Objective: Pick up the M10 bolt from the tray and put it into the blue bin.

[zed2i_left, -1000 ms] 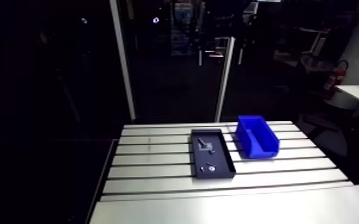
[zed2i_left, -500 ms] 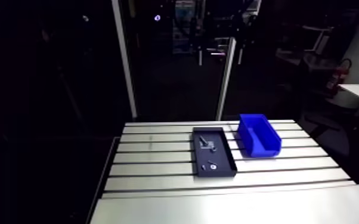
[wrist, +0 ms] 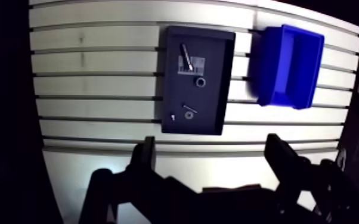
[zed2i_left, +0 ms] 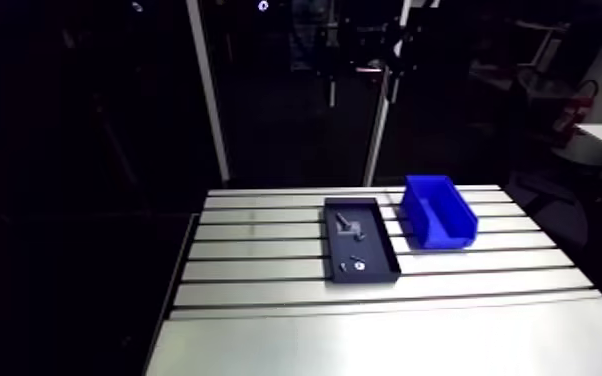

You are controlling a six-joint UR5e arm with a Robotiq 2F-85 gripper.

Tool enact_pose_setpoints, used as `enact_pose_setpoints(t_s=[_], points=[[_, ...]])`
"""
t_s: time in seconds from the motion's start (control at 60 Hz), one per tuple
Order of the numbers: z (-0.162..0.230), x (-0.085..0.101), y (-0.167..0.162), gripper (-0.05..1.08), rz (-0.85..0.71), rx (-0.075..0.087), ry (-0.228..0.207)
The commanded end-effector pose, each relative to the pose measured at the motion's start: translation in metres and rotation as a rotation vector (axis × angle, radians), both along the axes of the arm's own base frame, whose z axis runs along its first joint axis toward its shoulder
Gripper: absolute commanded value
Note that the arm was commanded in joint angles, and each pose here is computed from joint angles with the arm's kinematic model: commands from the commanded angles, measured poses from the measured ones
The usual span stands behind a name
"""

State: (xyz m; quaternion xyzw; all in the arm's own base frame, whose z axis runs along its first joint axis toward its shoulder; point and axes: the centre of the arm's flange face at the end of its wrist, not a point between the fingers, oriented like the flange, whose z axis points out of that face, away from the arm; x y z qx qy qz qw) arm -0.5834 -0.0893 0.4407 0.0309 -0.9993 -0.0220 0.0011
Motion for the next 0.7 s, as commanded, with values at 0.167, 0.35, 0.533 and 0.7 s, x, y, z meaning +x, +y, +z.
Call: enact_pose_setpoints(t_s=[0.167,0.35,0.533,0.7], points=[[-0.033,-0.014,-0.001,0.01,0.078,-0.013,-0.027],[-0.044,-0.018,-0.001,0.01,0.104,-0.015,-0.044],[-0.063,-0.023,0.000,0.01,0.149,-0.012,-0.020],[-0.085,-0.025,0.000,0.01,0.162,-0.013,-0.037]])
